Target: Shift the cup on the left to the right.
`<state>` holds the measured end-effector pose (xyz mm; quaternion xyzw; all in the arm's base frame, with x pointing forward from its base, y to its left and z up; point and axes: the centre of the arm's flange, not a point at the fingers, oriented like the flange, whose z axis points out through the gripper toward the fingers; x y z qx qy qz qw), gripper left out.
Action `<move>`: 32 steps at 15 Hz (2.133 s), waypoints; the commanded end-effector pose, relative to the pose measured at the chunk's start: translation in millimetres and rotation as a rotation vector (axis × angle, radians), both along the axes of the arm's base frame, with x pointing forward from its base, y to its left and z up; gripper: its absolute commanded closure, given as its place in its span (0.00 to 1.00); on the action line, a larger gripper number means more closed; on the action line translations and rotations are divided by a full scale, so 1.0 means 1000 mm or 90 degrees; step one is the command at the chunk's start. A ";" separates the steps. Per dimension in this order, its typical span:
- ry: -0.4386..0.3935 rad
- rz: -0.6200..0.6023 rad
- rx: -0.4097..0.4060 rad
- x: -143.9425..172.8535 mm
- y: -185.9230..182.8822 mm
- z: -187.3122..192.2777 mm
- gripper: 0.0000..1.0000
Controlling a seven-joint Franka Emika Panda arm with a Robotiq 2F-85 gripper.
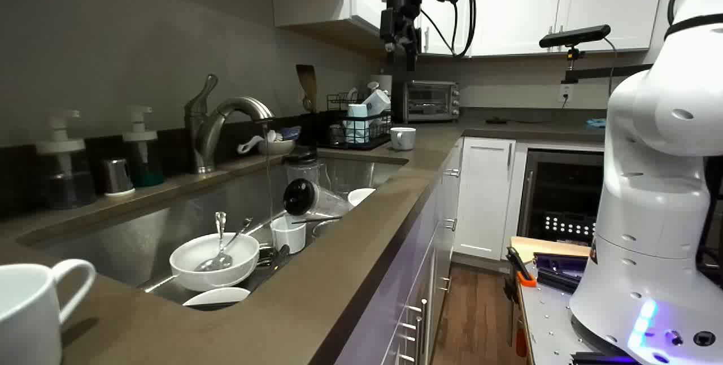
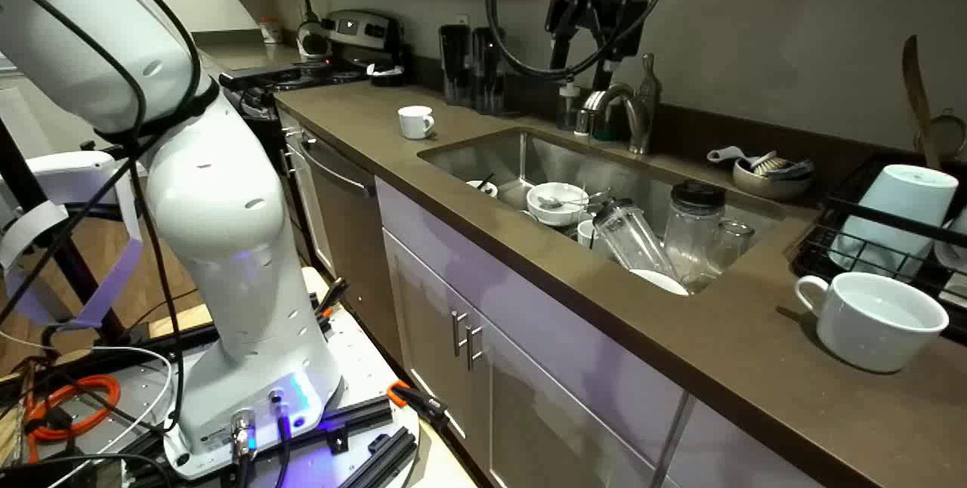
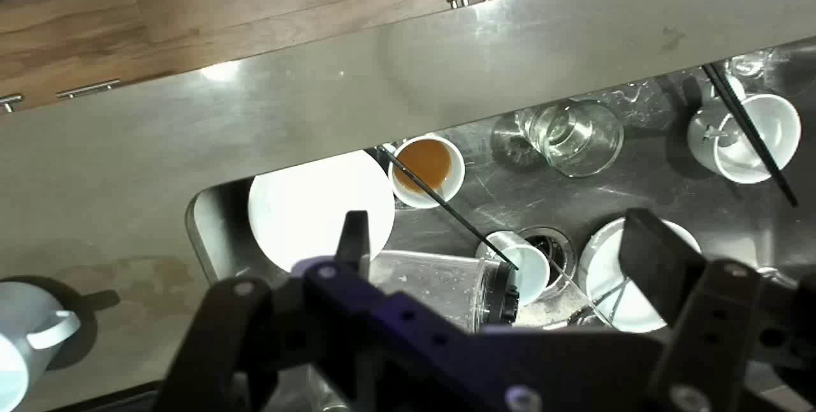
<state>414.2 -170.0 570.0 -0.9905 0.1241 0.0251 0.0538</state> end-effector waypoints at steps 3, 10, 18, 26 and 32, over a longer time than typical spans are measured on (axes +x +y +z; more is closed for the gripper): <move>0.000 0.000 0.000 0.000 0.000 0.000 0.00; 0.000 0.000 0.000 0.000 0.000 0.000 0.00; 0.000 0.000 0.000 0.000 0.000 0.000 0.00; 0.000 0.000 0.000 0.000 0.000 0.000 0.00; -0.012 0.079 -0.039 0.005 0.041 -0.008 0.00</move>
